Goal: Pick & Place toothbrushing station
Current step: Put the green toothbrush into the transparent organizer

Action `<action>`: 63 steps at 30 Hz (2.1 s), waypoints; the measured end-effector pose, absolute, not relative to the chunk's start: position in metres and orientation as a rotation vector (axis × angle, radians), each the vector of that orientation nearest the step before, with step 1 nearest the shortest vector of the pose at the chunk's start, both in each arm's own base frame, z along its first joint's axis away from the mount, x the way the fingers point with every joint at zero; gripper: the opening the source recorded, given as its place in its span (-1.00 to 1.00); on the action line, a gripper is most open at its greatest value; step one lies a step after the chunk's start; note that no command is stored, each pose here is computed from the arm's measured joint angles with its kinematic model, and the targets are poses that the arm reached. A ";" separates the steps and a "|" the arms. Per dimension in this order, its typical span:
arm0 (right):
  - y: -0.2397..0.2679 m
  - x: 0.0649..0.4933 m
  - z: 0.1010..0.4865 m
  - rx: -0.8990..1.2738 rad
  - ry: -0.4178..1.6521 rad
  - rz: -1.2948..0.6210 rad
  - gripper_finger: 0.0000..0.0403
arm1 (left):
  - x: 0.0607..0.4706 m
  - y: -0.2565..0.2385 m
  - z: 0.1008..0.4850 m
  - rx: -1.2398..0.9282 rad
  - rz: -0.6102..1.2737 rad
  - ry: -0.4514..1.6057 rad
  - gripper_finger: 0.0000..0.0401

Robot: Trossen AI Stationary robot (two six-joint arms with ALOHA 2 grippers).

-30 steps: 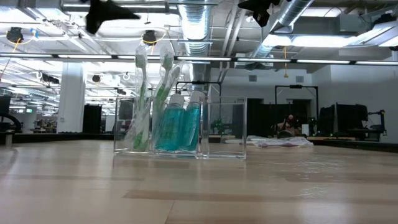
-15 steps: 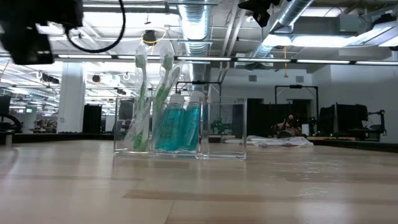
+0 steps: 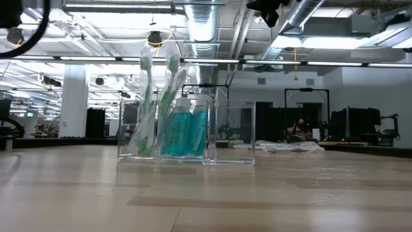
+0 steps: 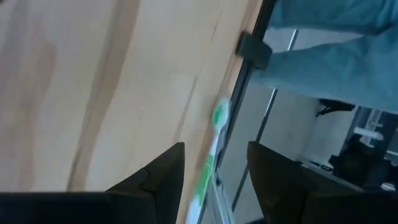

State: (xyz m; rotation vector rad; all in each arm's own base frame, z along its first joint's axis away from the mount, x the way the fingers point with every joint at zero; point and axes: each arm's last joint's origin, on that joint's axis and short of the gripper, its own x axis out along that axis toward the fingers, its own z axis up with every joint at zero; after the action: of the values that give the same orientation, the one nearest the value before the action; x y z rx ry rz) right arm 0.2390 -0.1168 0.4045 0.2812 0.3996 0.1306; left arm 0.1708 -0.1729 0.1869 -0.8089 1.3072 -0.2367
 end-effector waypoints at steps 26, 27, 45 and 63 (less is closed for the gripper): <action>-0.097 0.249 0.404 0.337 0.420 0.143 -0.23 | 0.187 -0.212 0.147 -0.831 -0.285 1.251 -0.15; -0.097 0.249 0.404 0.337 0.421 0.143 -0.23 | 0.187 -0.213 0.146 -0.838 -0.286 1.249 -0.15; -0.097 0.249 0.404 0.336 0.420 0.144 -0.23 | 0.179 -0.229 0.135 -0.861 -0.318 1.294 -0.15; -0.097 0.249 0.404 0.337 0.420 0.144 -0.23 | 0.191 -0.242 0.104 -0.938 -0.321 1.285 -0.16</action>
State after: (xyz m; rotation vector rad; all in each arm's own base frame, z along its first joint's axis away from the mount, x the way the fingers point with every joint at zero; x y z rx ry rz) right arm 0.2492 -0.0967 0.4045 0.3366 0.4201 0.1439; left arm 0.1907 -0.2421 0.1042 -0.9384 1.2849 -0.3214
